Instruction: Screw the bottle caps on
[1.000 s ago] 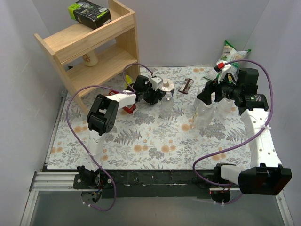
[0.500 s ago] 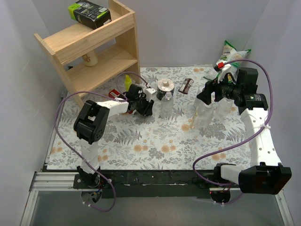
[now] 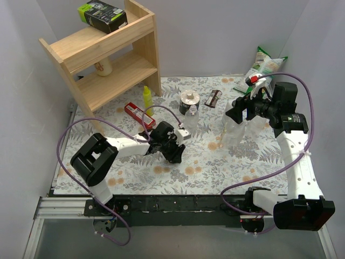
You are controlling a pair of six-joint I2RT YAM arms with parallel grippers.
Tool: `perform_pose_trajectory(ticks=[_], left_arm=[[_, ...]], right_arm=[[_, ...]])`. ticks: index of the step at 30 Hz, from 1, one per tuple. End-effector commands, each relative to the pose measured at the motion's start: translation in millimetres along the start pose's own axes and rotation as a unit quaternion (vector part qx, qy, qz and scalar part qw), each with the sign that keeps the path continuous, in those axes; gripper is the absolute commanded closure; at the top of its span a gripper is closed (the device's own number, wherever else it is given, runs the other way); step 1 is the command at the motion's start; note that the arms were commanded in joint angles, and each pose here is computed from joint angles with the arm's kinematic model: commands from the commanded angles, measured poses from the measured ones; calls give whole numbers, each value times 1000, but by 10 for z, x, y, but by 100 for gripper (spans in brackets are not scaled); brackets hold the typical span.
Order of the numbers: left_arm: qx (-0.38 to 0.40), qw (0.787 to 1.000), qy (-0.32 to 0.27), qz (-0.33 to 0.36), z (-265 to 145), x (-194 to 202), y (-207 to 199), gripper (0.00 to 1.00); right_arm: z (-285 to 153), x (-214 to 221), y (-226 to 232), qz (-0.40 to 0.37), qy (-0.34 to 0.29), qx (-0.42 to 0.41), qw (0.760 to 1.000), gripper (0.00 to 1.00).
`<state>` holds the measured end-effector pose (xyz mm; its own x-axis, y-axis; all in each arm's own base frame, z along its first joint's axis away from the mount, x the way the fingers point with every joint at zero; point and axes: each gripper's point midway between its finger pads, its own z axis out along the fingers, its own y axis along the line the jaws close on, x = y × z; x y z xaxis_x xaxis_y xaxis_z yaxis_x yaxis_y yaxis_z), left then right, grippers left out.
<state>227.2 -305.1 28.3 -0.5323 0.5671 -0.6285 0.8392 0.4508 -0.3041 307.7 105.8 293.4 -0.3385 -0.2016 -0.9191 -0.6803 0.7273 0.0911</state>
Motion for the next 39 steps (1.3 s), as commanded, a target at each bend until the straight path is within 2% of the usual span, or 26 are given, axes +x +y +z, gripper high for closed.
perform_pose_trajectory(ticks=[1,9,10,12,14,17,20,23,27,33,34,39], left_arm=[[-40,999,-9,-1,53,-13,-63,61],[-66,998,-11,2,91,21,-91,43],[-64,998,-5,0,90,86,-96,36],[-77,997,-9,0,52,98,-79,30],[-81,997,-10,4,19,130,-78,2],[-105,994,-39,17,-114,58,-34,2],[-145,977,-149,57,-333,-318,36,2],[-177,964,-191,62,-366,-593,153,2],[-159,949,-259,87,-336,-1006,154,2],[-169,940,-284,85,-47,-1329,430,2],[-170,933,-304,88,-74,-1462,472,2],[-145,938,-304,85,172,-1505,625,3]], right_arm=[[-85,-63,89,-23,-20,-2,1000,16],[-155,29,139,-24,-16,7,1000,16],[-158,35,145,-25,-16,7,1000,16],[-160,36,144,-24,-17,8,1000,16],[-162,12,136,-26,-19,10,999,16],[-153,-6,120,-27,-21,11,999,16],[-138,-7,107,-27,-21,11,999,16],[-123,-12,101,-23,-21,9,999,16],[-105,-42,73,-22,-19,9,1000,16],[-85,-118,18,-23,-17,13,1000,16],[-86,-143,5,-24,-18,15,999,16],[-75,-109,-46,-24,-4,22,999,16]])
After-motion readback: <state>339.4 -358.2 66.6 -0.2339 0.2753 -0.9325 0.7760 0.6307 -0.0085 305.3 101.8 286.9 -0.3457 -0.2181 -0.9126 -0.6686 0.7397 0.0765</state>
